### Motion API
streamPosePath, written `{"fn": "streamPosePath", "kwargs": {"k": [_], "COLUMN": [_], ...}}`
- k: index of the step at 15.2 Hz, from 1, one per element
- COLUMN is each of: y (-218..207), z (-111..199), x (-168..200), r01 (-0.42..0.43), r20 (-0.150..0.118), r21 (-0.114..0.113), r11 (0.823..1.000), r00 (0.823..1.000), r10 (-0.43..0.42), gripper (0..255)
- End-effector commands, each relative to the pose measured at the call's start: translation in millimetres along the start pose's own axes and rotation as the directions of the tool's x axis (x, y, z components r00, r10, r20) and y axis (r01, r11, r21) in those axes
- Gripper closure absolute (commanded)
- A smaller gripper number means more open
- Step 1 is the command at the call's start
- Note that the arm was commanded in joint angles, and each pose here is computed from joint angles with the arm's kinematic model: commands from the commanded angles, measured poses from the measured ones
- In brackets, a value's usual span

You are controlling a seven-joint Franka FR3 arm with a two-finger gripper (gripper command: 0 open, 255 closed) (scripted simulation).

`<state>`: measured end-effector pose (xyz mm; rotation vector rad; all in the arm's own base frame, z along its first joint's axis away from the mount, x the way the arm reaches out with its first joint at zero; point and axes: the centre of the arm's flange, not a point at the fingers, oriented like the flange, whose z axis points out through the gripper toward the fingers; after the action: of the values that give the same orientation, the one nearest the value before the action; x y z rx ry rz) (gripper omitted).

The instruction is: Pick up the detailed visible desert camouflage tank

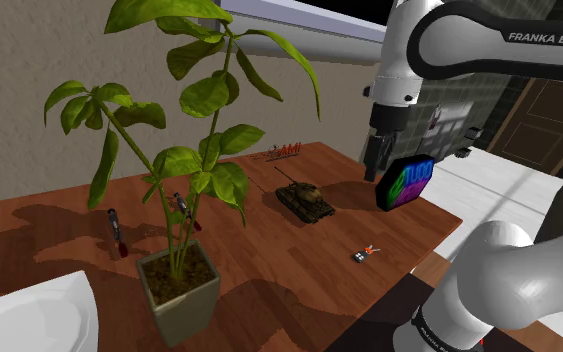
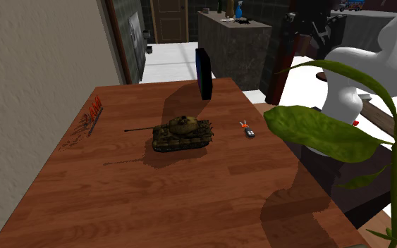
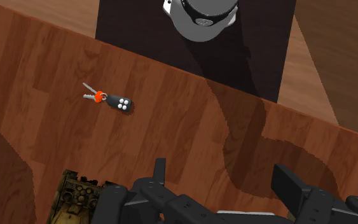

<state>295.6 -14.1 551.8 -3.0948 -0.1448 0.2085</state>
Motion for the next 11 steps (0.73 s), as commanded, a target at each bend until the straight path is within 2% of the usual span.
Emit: {"fn": "streamPosePath", "kwargs": {"k": [1, 11], "y": [0, 62], "z": [0, 55], "x": [0, 99], "r01": [0.000, -0.069], "r20": [0.000, -0.024], "r21": [0.000, 0.004], "r11": [1.000, 0.998], "r00": [1.000, 0.997], "r10": [0.000, 0.069], "gripper": [0, 0]}}
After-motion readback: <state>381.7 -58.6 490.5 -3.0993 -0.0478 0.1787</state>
